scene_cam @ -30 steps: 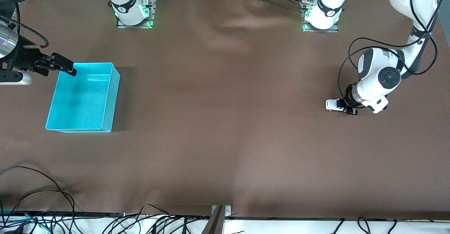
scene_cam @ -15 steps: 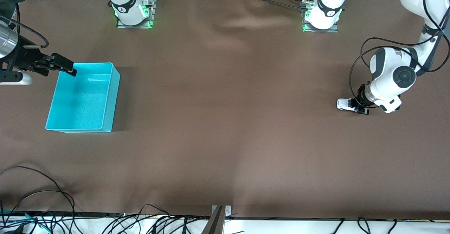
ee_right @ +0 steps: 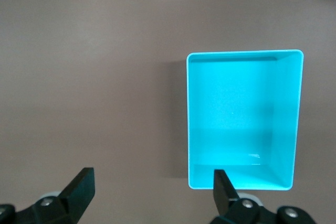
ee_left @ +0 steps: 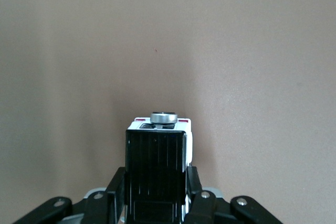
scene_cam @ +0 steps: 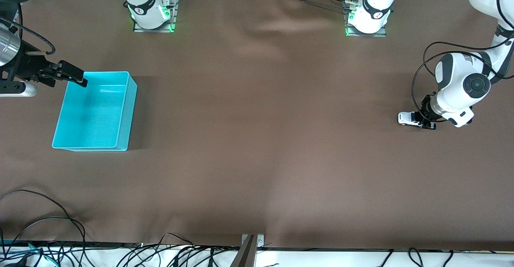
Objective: Wind and store white jeep toy
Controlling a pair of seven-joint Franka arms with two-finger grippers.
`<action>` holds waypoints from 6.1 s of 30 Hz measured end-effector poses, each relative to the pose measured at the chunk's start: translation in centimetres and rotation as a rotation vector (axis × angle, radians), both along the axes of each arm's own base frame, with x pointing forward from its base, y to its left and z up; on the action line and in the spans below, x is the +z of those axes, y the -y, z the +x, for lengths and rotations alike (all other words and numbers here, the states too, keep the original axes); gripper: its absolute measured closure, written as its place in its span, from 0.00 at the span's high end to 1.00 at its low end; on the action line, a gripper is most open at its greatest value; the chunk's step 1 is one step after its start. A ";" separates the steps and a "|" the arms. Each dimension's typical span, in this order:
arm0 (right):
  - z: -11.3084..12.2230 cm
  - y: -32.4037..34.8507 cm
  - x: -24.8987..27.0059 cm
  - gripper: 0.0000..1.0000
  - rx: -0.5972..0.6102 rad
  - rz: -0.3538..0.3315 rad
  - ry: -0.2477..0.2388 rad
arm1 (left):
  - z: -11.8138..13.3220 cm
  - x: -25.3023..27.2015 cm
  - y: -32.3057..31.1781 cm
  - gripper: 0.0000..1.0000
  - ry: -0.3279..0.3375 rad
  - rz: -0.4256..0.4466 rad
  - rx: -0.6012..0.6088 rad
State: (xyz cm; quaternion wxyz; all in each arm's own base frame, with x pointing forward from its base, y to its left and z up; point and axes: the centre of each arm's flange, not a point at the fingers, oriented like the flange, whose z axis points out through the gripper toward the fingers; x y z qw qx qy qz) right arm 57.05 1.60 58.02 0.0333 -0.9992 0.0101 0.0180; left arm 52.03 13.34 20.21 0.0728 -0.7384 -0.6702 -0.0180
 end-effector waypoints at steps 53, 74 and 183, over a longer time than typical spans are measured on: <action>0.0 0.0 0.0 1.00 0.000 0.000 0.001 | 9.7 31.2 -2.4 1.00 -0.102 -0.042 -0.922; 0.0 0.0 0.0 1.00 0.000 0.000 0.001 | 10.4 37.6 3.6 1.00 -0.028 -0.132 -1.176; -3.4 -0.4 -12.1 1.00 -0.070 -0.012 -0.061 | 5.9 38.1 14.3 1.00 -0.204 -0.235 -1.495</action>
